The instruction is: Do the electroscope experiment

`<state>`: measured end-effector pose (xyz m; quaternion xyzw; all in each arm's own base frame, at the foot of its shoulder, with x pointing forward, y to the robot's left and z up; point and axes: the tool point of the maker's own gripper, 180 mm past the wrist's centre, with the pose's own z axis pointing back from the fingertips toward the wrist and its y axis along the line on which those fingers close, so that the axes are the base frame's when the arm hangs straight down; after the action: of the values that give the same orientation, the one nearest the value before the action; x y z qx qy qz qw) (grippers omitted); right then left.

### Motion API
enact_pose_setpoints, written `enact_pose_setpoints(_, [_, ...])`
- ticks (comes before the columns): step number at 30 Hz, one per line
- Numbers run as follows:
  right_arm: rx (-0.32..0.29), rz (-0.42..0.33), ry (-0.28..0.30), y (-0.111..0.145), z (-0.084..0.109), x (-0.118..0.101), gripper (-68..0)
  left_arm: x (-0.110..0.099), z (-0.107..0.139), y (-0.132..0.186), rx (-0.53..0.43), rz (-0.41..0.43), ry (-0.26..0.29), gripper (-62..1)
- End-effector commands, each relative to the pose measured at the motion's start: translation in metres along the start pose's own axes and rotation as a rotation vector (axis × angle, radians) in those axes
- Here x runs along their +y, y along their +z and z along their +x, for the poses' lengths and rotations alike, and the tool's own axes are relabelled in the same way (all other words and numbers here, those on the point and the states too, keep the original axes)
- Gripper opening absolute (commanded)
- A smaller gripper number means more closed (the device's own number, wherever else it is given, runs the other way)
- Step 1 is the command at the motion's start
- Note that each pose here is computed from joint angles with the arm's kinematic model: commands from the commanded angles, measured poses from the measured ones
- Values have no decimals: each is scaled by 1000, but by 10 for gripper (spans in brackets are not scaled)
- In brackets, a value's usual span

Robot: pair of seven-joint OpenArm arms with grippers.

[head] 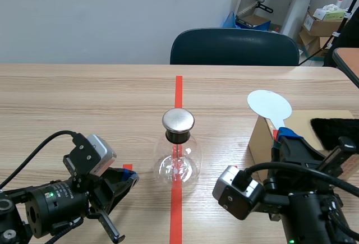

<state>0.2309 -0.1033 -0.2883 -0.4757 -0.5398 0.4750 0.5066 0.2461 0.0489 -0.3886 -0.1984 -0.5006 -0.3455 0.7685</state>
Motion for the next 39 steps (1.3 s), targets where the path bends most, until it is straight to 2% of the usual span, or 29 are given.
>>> enact_pose_setpoints(1, [-5, -34, -3, -3, 0, -8, -667, -3, 12, -2, -40, -8, 3, -584])
enact_pose_setpoints(22, [-15, -41, 7, -3, 1, -10, -667, -3, 12, -2, -40, -8, 3, -584])
enact_pose_setpoints(27, [-135, -64, 43, -2, 23, -13, -667, -3, 12, -2, -40, -8, 3, -584])
enact_pose_setpoints(35, [-344, -64, 60, 7, 60, -12, -667, -3, 12, -2, -40, -8, 3, -584])
enact_pose_setpoints(39, [-426, -59, 64, 13, 74, -10, -667, -3, 12, -2, -40, -8, 3, -584])
